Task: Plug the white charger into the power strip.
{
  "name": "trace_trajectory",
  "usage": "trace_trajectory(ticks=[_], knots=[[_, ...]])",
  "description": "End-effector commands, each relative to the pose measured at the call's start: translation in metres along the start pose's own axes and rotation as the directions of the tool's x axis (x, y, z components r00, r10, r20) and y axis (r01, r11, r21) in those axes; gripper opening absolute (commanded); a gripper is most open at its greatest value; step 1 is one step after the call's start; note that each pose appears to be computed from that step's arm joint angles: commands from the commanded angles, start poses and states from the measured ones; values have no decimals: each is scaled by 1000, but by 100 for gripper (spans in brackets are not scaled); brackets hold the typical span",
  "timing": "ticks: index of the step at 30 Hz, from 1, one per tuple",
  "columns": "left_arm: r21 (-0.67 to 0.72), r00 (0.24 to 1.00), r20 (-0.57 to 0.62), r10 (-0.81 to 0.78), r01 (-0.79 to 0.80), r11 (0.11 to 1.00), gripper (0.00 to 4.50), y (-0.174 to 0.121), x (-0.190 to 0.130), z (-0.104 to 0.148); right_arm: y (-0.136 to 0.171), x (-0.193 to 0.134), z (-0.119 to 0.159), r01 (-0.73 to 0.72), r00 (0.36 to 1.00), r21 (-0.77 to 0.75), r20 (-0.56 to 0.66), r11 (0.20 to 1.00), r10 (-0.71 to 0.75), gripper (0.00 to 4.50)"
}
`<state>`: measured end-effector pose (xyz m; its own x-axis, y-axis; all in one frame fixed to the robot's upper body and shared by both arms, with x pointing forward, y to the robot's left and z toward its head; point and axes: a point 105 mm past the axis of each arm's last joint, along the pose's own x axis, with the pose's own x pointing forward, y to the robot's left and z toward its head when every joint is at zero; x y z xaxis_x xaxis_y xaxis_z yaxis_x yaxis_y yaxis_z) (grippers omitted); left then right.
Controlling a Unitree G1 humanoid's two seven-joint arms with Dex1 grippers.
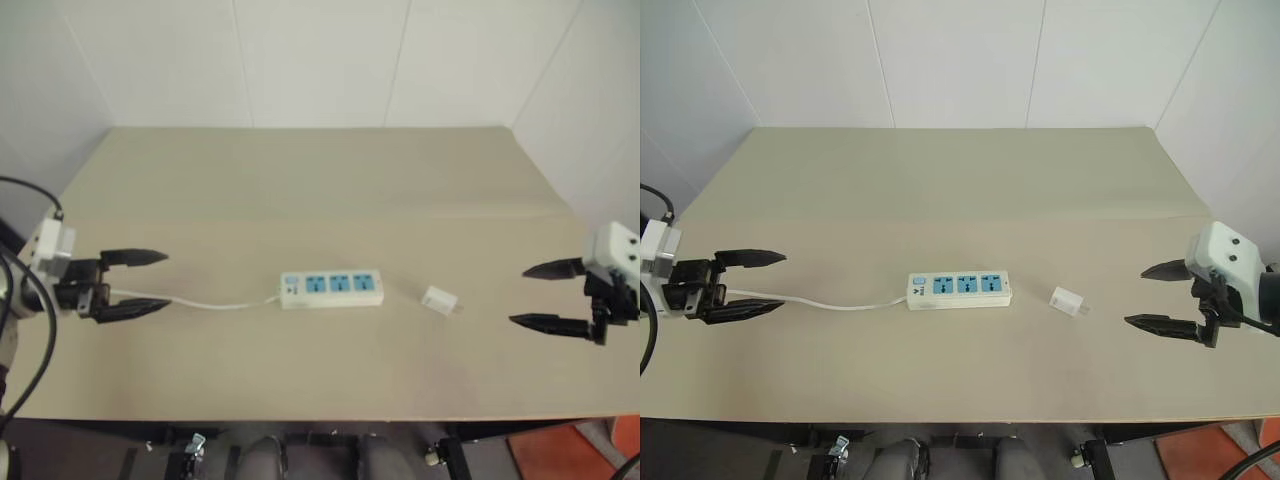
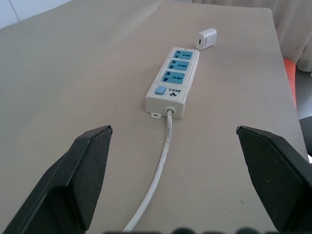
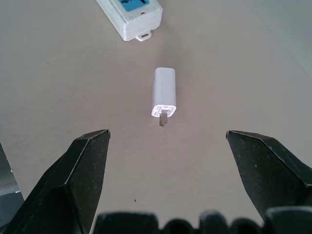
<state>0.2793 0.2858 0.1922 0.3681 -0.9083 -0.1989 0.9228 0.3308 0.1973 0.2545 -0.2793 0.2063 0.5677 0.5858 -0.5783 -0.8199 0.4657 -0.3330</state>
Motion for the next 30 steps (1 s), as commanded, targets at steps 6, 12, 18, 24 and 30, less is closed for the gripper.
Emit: trace_trajectory(ticks=[6,12,18,24,30], knots=[[46,1000,7,4,-4,999,446,6,0,8,-4,-10,9,47,999,-34,18,998,-46,450],[44,1000,3,6,-6,999,446,7,1,6,-4,-10,8,47,999,-35,16,998,-46,450],[69,999,21,28,-29,997,446,11,2,4,-2,-10,7,42,999,-42,12,998,-42,450],[60,997,78,8,-12,998,446,25,29,0,-2,-8,9,55,998,-51,22,997,-53,450],[76,996,53,-76,72,994,446,34,81,-15,3,-3,17,54,998,-60,45,997,-52,450]])
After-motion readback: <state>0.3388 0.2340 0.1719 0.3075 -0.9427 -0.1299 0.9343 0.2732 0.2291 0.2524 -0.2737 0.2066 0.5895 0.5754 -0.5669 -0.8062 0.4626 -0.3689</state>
